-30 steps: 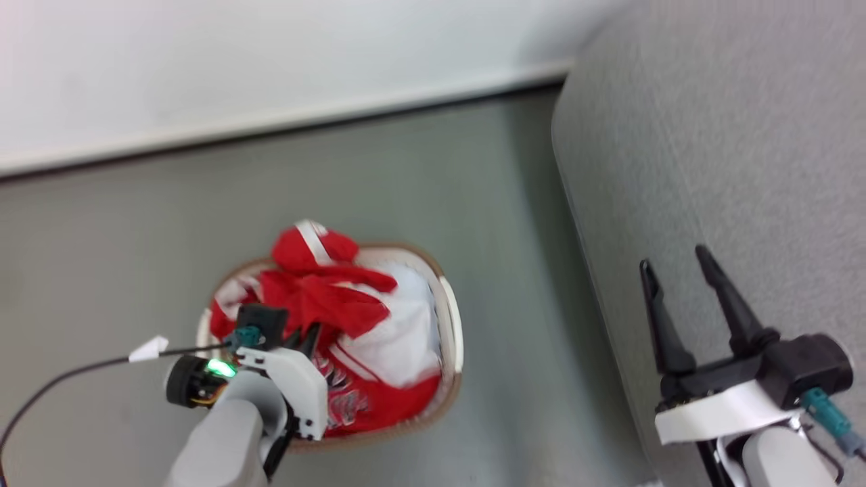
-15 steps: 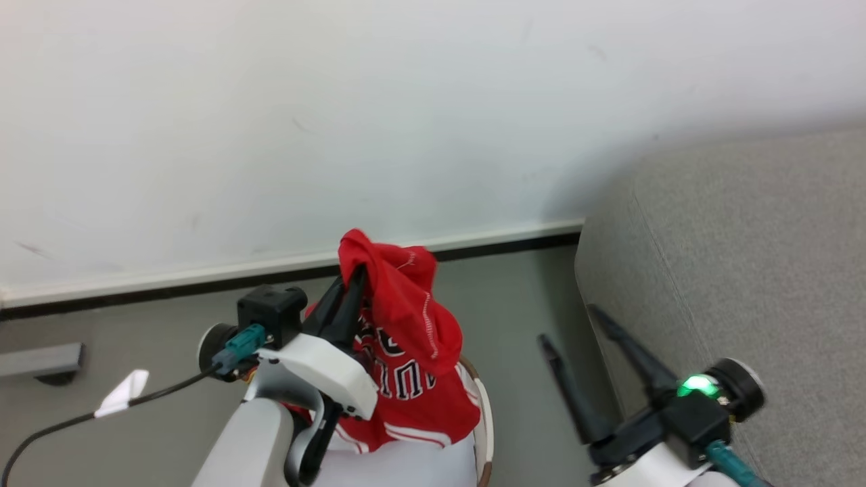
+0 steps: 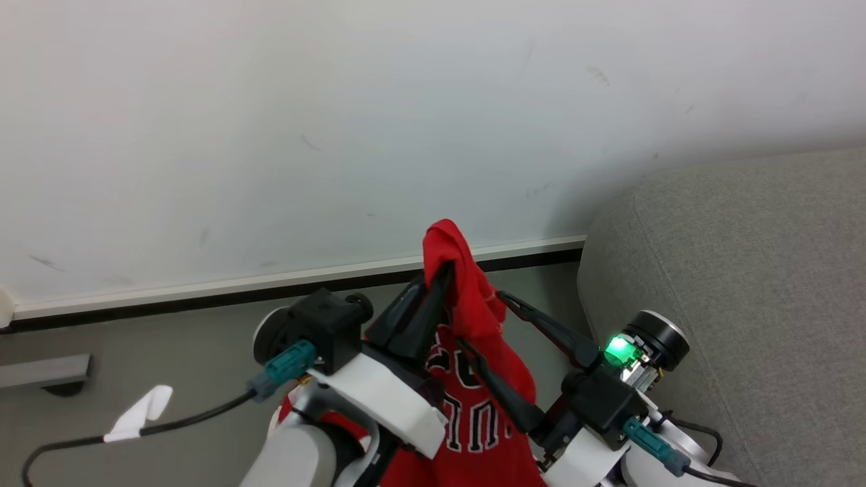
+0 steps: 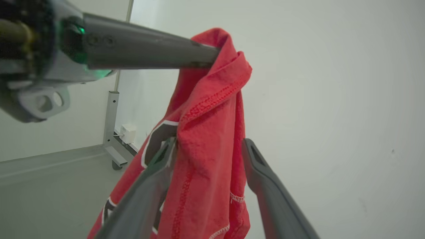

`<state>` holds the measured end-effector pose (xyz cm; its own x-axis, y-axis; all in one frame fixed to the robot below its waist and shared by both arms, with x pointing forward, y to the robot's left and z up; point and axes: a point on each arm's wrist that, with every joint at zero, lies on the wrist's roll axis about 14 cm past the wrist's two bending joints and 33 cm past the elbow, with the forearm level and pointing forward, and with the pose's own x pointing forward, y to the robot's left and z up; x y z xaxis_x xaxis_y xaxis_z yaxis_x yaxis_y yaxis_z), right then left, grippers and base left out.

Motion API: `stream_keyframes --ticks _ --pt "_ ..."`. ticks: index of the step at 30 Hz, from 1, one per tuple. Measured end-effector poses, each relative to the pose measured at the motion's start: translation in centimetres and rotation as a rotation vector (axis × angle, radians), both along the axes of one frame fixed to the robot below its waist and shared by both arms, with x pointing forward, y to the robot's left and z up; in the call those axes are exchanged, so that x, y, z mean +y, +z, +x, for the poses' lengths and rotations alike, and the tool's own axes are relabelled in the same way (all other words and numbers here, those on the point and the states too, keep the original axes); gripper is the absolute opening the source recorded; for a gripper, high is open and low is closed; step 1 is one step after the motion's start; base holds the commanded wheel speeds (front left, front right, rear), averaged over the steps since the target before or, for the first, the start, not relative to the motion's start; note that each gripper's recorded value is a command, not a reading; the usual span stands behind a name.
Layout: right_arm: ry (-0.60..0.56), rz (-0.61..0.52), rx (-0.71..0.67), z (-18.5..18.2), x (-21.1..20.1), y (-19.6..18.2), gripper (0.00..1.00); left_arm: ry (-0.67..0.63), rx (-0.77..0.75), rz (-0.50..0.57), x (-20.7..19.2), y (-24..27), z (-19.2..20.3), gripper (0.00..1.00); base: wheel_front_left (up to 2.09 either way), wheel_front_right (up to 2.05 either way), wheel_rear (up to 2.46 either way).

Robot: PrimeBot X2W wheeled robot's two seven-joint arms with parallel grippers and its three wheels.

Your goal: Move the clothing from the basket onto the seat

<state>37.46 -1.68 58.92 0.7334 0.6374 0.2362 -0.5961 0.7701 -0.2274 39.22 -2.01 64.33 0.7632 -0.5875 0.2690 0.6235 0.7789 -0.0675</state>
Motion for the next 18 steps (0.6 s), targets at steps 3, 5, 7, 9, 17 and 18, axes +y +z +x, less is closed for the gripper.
stream_keyframes --ticks 3,5,7,9,17,18 --pt "0.002 -0.040 0.002 0.5 0.2 -0.5 1.00 -0.037 -0.014 -0.004 -0.9 0.7 -1.0 0.00 0.00 0.00 0.00" --pt "-0.020 -0.079 0.011 1.0 -0.2 -1.4 1.00 -0.068 -0.022 -0.009 -1.5 1.2 -1.8 0.00 0.00 0.00 0.00" --pt "-0.055 -0.117 0.018 1.7 -0.9 -2.1 1.00 -0.103 -0.023 -0.021 -2.1 1.5 -2.6 0.00 0.00 0.00 0.00" --pt "-0.071 -0.127 0.049 2.0 -1.0 -3.1 1.00 -0.147 -0.024 -0.030 -2.9 1.9 -3.6 0.00 0.00 0.00 0.00" --pt "-0.044 -0.025 0.154 1.5 0.3 -4.1 0.00 -0.161 -0.010 -0.019 -2.7 1.6 -4.3 0.00 0.00 0.00 0.00" --pt "-0.048 -0.017 0.158 1.6 0.0 -4.1 0.00 -0.155 -0.001 -0.017 -2.6 1.3 -4.2 0.00 0.00 0.00 0.00"
